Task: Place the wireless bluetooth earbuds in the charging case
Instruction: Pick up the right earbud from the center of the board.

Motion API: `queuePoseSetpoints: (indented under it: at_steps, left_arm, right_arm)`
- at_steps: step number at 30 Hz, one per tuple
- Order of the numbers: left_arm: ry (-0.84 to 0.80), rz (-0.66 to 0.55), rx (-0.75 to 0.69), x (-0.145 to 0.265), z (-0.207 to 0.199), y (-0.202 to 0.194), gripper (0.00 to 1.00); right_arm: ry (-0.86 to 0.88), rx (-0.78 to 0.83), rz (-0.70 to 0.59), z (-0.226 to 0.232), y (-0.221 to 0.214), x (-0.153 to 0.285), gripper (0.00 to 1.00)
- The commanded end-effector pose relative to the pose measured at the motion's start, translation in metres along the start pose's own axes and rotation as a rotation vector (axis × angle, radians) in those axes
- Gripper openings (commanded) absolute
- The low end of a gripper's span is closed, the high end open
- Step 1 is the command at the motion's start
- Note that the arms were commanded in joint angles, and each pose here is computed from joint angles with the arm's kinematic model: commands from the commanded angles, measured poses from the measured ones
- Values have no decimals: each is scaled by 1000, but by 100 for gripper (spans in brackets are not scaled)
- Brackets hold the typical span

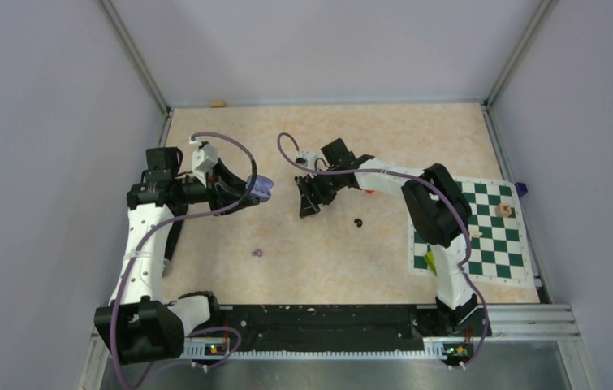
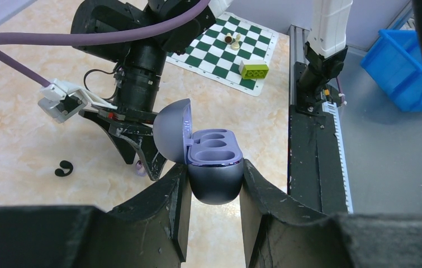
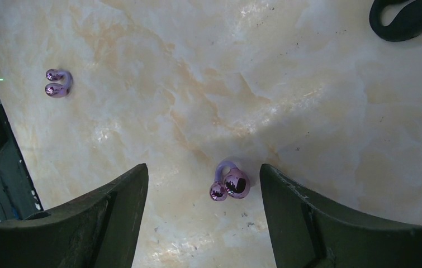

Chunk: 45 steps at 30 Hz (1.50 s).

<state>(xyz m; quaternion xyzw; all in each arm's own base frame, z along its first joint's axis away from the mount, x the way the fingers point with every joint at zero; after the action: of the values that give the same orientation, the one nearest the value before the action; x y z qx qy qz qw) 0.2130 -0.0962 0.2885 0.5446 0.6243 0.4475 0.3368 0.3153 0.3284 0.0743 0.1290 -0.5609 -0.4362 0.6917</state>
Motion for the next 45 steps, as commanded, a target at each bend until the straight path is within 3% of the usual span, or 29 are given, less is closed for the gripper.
queuePoseSetpoints:
  at_steps: [1,15,29,38,45]
  left_arm:
    - [-37,-27,-38,0,-6,2,0]
    - [-30,-22,-20,0,-3,2,0]
    - [-27,-20,-17,0,-1,1,0]
    - [-29,-21,-17,0,-1,1,0]
    - [-30,-21,-12,0,0,1,0]
  right_arm:
    - [-1,42,-22,-3,14,-3,72]
    - [127,104,103,12,-4,9,69]
    - [299,137,71,37,-4,18,67]
    - [200,156,33,22,13,29,64]
    - [117,36,-19,-6,14,24,57]
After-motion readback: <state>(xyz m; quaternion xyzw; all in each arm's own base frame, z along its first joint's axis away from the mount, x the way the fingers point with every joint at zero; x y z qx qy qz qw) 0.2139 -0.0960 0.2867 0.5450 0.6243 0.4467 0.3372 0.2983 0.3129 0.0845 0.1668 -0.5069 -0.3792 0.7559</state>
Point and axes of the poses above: each gripper's point midway between its finger pads, its own x axis back along the fingers, its own z axis along the line the jaws close on, y = z × x, the point moved 5 cm from there along x, back along the fingers, and after that the axes turned 11 degrees about x, right-handed, at the moved point
